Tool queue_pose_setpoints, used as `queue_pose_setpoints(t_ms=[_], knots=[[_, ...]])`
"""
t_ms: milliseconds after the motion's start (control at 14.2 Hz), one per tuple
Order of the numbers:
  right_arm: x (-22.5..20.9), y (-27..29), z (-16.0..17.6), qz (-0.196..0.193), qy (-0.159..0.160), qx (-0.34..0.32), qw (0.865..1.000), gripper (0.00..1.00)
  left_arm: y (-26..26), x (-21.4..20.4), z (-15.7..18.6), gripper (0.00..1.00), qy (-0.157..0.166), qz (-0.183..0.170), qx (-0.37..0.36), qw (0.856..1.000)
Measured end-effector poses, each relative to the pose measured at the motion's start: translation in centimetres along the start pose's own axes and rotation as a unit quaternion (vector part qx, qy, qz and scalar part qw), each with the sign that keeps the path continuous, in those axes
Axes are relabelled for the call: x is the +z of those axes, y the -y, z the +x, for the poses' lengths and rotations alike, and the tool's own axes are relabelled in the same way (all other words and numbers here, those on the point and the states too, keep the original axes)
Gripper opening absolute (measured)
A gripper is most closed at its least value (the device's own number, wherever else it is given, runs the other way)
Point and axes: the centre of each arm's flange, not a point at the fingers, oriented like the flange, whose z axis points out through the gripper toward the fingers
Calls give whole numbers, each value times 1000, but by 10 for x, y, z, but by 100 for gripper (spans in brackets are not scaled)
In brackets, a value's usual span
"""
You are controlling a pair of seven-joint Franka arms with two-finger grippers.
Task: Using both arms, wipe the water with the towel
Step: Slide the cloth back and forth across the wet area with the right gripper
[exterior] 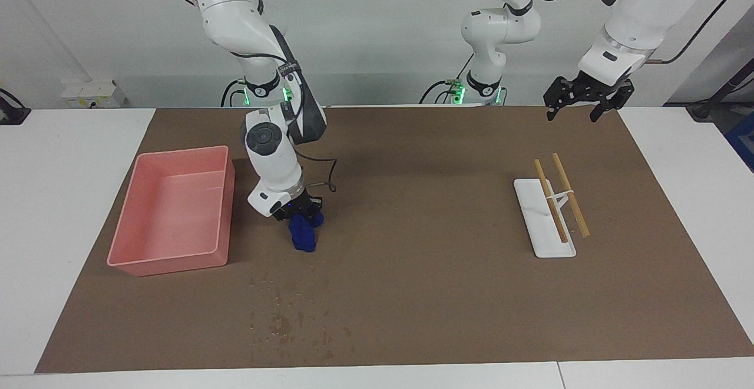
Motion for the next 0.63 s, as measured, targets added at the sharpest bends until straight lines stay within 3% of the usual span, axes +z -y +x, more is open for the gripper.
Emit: queue_pose_setpoints(t_ms=[632], knots=[[4, -19, -71, -20, 34, 4, 999, 18, 0, 0, 0, 100, 0, 0, 0, 1000]])
